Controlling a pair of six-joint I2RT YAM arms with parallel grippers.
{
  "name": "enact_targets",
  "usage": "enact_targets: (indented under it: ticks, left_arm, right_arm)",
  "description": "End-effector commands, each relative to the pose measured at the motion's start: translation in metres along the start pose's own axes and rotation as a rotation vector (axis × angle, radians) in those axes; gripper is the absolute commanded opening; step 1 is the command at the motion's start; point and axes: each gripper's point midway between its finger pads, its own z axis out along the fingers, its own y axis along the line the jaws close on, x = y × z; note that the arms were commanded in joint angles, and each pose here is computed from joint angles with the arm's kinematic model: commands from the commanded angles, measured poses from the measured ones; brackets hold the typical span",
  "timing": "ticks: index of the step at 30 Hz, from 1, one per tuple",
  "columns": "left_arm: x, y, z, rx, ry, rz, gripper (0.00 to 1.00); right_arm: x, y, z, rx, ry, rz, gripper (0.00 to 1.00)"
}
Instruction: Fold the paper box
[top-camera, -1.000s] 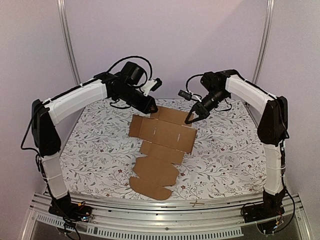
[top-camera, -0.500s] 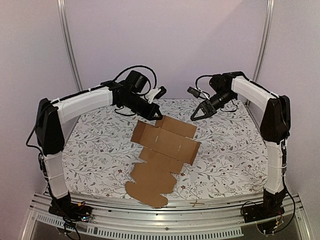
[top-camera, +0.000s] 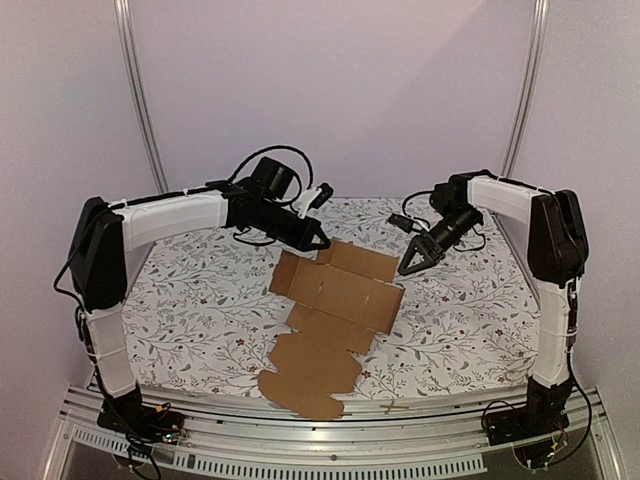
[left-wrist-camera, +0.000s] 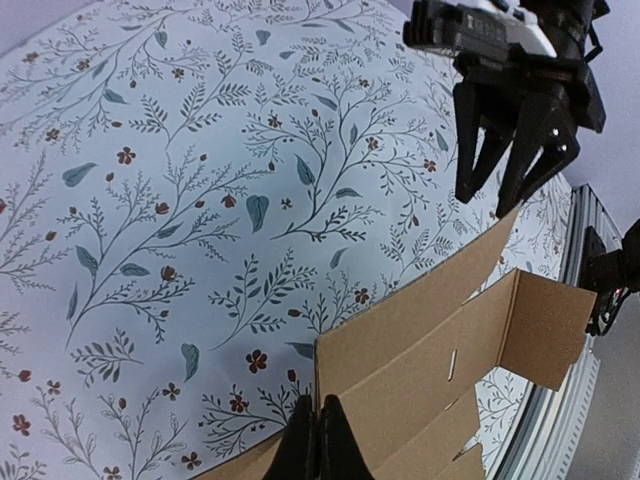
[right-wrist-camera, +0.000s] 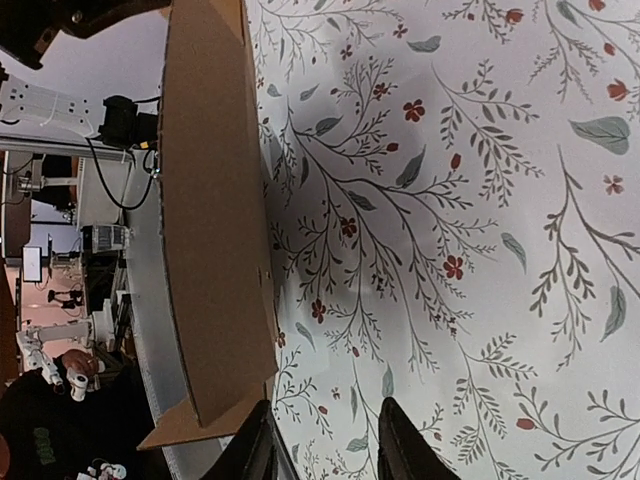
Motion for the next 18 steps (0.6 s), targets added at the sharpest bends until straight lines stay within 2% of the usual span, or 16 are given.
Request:
enact_targets:
  ticks: [1, 4, 9, 18]
  left_arm:
    - [-0.019, 0.008, -0.011, -0.039, -0.082, -0.031, 0.00]
    - [-0.019, 0.009, -0.008, -0.040, -0.086, -0.049, 0.00]
    - [-0.019, 0.006, -0.004, -0.015, -0.090, -0.065, 0.00]
    - [-0.012, 0.005, 0.003, -0.013, -0.081, -0.086, 0.00]
  right_arm:
    - [-0.003, 0.040, 0.003, 0.017, 0.017, -0.122, 0.34]
    - [0.001, 0.052, 0.009, -0.018, 0.033, -0.161, 0.36]
    - [-0.012, 0.062, 0.009, -0.031, -0.013, -0.192, 0.35]
    - [-0.015, 0.080, 0.011, -0.122, -0.024, -0.169, 0.40]
